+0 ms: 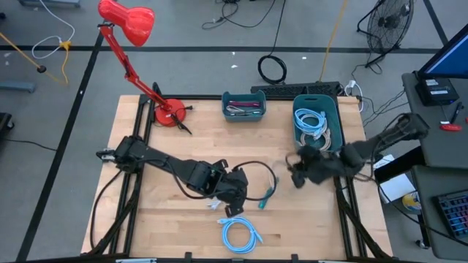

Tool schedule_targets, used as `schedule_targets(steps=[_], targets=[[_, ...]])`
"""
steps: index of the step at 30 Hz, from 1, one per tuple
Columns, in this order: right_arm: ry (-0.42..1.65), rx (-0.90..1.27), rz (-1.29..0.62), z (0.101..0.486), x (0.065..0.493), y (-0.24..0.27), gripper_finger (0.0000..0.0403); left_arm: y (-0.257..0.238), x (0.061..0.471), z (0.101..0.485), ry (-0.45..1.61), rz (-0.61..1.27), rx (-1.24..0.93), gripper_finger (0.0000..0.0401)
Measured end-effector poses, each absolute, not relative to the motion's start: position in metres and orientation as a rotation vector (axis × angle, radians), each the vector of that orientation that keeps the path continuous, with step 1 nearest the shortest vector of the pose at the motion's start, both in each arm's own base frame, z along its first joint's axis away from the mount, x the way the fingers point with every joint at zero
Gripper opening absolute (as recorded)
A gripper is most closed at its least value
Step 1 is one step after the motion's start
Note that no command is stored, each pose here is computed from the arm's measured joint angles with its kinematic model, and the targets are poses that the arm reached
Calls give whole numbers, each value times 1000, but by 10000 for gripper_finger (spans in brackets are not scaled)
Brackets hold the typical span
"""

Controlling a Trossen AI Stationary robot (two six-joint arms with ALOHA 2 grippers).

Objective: Pick & Place USB Port
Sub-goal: Put the brown HDMI cable into the right blue bin

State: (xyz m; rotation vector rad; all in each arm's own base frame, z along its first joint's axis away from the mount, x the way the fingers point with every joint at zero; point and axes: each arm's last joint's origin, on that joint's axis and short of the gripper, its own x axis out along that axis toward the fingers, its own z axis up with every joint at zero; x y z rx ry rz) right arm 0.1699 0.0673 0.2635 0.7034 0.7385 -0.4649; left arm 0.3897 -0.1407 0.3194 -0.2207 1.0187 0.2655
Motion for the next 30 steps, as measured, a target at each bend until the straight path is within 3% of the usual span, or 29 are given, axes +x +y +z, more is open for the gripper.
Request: schedule_targets(steps=[11,16,25,30], targets=[[625,799,-901,264,174,-21,32,-112,382,315,1181,297,-62,103],[579,786,-1082,265,163,-52,32,-106,375,320,1201,303,65,84],[582,699,-1377,285,119,-75,32,-99,359,331,1247,319,160,8],[589,697,-1410,293,104,-75,32,-95,356,337,1232,346,155,16]])
